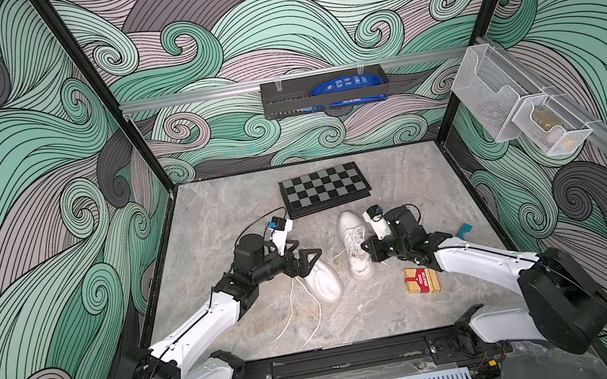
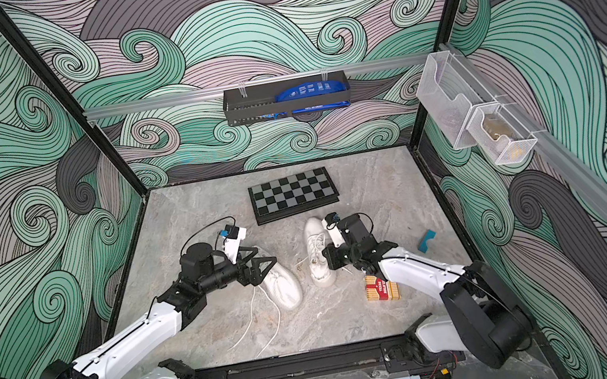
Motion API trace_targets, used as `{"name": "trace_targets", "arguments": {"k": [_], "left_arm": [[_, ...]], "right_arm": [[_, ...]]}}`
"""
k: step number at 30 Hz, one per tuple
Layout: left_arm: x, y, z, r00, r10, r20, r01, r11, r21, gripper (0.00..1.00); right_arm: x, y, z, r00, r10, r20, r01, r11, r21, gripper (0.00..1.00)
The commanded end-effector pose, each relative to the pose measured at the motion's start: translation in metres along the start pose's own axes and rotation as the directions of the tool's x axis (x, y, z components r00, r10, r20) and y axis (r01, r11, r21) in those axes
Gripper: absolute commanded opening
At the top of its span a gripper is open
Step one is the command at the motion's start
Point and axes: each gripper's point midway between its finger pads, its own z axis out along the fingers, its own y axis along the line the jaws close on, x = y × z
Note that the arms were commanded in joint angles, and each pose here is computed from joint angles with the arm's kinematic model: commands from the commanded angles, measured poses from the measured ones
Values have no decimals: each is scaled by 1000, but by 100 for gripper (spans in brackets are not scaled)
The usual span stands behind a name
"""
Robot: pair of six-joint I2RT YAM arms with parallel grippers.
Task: Tie the shoes
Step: Adjust the shoe at the center of the board.
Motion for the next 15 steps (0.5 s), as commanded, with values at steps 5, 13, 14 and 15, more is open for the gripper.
{"name": "trace_targets", "arguments": {"k": [5,13,14,15], "left_arm": [[11,-7,6,999,-6,-39,7,999,44,98],[9,-18,11,999,-8,-51,12,997,79,99],[10,-19,12,999,-7,-53,11,997,82,99],[10,-19,12,999,-5,-53,9,996,84,99]], "right_arm": [[-22,23,6,991,-127,31,128,990,-58,0],[-29,23,17,998,-63,10,63,996,-64,33],[-32,25,16,998,-59,17,60,996,-67,42],[-35,26,14,998,-54,24,56,996,-73,50]]}}
